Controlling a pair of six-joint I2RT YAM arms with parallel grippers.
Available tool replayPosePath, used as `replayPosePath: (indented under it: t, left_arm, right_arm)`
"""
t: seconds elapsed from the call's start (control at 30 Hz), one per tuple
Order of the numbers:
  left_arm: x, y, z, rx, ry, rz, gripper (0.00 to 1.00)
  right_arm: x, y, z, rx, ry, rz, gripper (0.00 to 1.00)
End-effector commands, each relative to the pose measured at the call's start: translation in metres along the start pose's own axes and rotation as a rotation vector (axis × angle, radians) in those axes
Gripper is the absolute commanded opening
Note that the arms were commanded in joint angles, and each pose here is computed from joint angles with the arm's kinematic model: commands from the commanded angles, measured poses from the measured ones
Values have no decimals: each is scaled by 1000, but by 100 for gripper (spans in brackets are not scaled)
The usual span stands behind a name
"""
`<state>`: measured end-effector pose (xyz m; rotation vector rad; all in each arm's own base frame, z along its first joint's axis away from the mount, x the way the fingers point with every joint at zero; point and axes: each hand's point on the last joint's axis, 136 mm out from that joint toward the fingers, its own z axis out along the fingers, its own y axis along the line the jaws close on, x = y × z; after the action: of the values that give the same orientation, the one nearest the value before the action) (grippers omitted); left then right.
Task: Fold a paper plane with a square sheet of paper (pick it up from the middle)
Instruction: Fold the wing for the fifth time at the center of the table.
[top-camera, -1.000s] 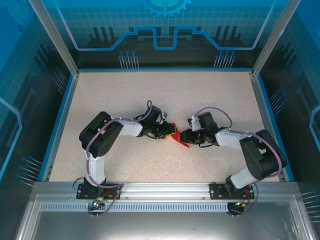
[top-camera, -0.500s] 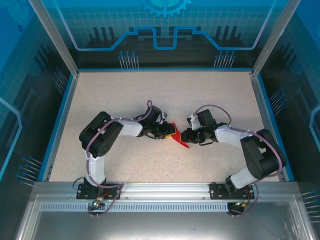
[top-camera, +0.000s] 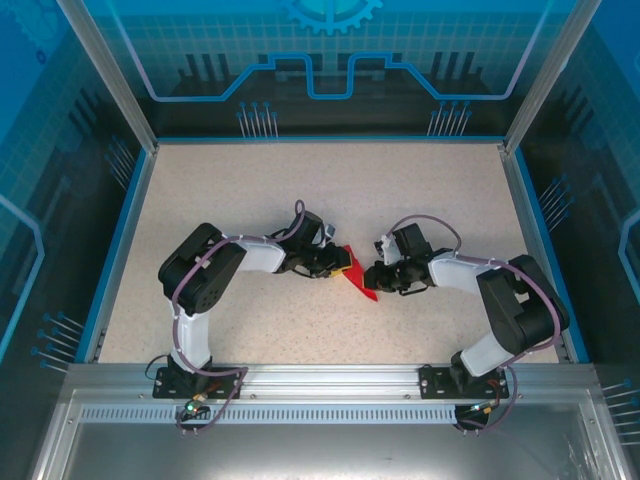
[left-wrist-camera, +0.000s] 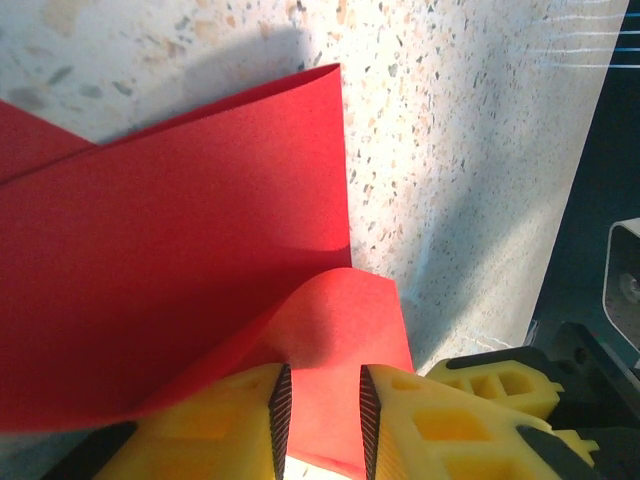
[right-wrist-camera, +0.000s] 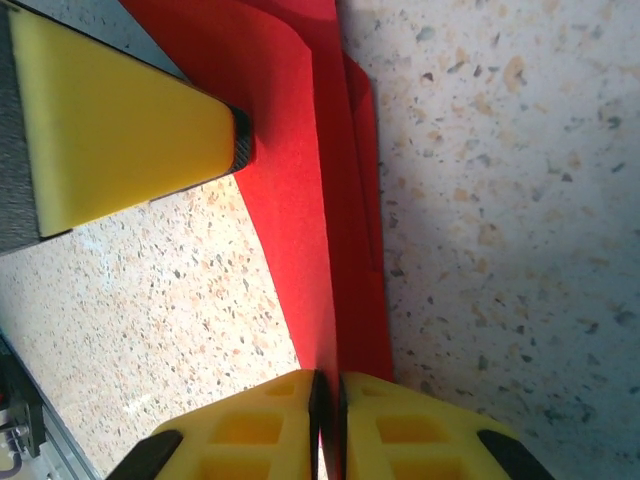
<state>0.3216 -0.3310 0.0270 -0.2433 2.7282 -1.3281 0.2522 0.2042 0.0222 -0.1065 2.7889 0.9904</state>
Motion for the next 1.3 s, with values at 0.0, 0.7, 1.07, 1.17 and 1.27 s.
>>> replayPosePath:
  t: [0.0, 0.7, 1.07, 1.17, 1.27]
  left_arm:
    - [4, -12, -2, 18, 29, 31, 27]
    - [35, -22, -2, 73, 74, 71, 28]
    - [30, -19, 5, 46, 81, 64, 27]
    - [31, -18, 6, 43, 82, 63, 27]
    - [29, -20, 6, 45, 79, 67, 27]
  right_arm:
    - [12, -9, 6, 9, 40, 36, 14]
    - [4, 6, -1, -41, -9, -5, 20]
    - [12, 6, -15, 3, 17, -18, 26]
    - [17, 4, -17, 16, 32, -21, 27]
    - [21, 2, -18, 41, 42, -33, 27]
